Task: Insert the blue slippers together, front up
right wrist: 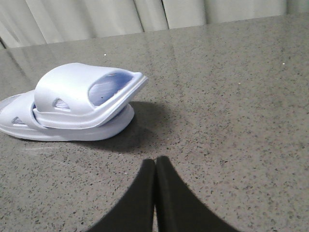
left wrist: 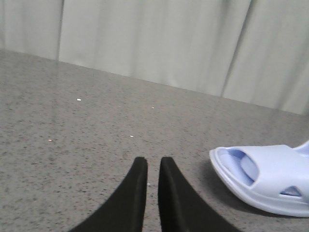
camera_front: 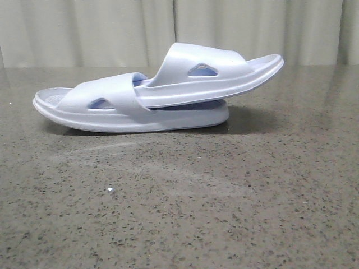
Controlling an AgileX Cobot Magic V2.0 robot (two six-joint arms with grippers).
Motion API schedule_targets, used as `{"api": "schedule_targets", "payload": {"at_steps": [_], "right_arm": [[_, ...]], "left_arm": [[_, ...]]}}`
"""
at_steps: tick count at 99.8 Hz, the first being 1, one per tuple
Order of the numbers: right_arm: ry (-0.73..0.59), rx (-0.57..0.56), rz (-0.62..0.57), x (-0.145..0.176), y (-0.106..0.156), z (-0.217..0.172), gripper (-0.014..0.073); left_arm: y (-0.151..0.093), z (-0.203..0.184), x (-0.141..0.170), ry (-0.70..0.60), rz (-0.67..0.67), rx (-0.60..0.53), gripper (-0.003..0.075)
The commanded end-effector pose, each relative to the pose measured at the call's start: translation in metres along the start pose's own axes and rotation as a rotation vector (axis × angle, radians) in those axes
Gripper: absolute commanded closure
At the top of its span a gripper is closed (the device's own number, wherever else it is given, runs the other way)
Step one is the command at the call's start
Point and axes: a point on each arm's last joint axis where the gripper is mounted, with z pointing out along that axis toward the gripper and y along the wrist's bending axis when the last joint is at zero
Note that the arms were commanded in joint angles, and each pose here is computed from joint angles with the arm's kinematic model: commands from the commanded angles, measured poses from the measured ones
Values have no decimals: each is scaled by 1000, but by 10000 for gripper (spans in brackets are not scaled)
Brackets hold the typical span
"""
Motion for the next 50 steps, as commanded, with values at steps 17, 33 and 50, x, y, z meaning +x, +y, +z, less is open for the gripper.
{"api": "schedule_targets", "payload": {"at_steps": [17,33,50], "right_arm": [[-38,12,8,-10,0,-1,674],[-38,12,8,-10,0,-1,674],[-38,12,8,-10,0,-1,674]], "left_arm": [[9,-9,4,-139,112,-95,705],[14,-12,21,-169,145,-110,705],[16,-16,26,-149,173,-144,705]]}}
